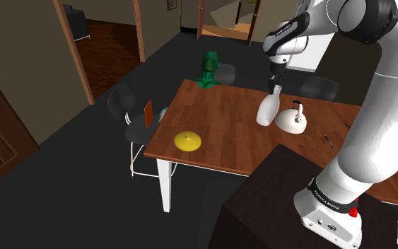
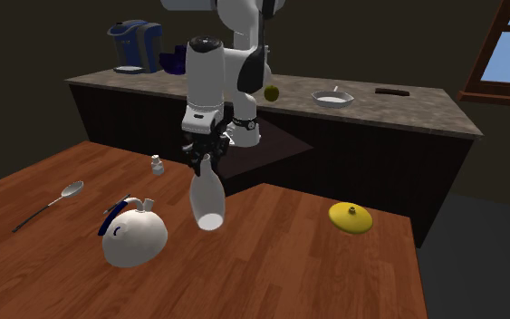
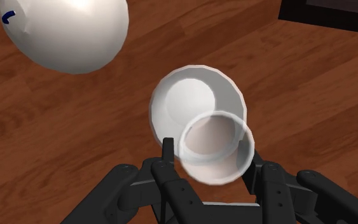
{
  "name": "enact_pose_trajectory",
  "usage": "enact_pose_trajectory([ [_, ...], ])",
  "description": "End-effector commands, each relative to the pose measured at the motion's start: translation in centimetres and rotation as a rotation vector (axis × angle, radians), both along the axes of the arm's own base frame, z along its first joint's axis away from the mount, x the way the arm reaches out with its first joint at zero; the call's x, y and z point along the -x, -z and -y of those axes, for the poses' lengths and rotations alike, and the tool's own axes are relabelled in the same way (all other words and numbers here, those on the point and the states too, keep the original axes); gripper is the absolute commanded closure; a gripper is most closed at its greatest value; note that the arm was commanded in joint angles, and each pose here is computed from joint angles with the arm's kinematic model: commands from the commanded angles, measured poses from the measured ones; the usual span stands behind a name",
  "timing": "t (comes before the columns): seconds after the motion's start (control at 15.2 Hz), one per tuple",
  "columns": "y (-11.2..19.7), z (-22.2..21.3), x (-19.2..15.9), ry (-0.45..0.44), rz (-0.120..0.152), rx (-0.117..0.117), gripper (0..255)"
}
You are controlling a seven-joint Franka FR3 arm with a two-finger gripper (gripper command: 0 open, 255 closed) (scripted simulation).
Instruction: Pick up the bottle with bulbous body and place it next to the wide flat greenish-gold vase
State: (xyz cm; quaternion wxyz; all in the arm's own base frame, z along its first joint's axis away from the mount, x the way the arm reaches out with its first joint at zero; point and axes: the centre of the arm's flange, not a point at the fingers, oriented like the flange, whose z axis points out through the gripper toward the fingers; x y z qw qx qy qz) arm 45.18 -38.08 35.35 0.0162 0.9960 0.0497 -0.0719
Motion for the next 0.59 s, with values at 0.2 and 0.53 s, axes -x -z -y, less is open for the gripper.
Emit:
enact_pose_trajectory([
  [0.2,-2.7,-0.1,0.1,0.0,0.0,0.0,255],
  [0.53,-5.3,-0.1,0.1,0.0,0.0,0.0,255],
])
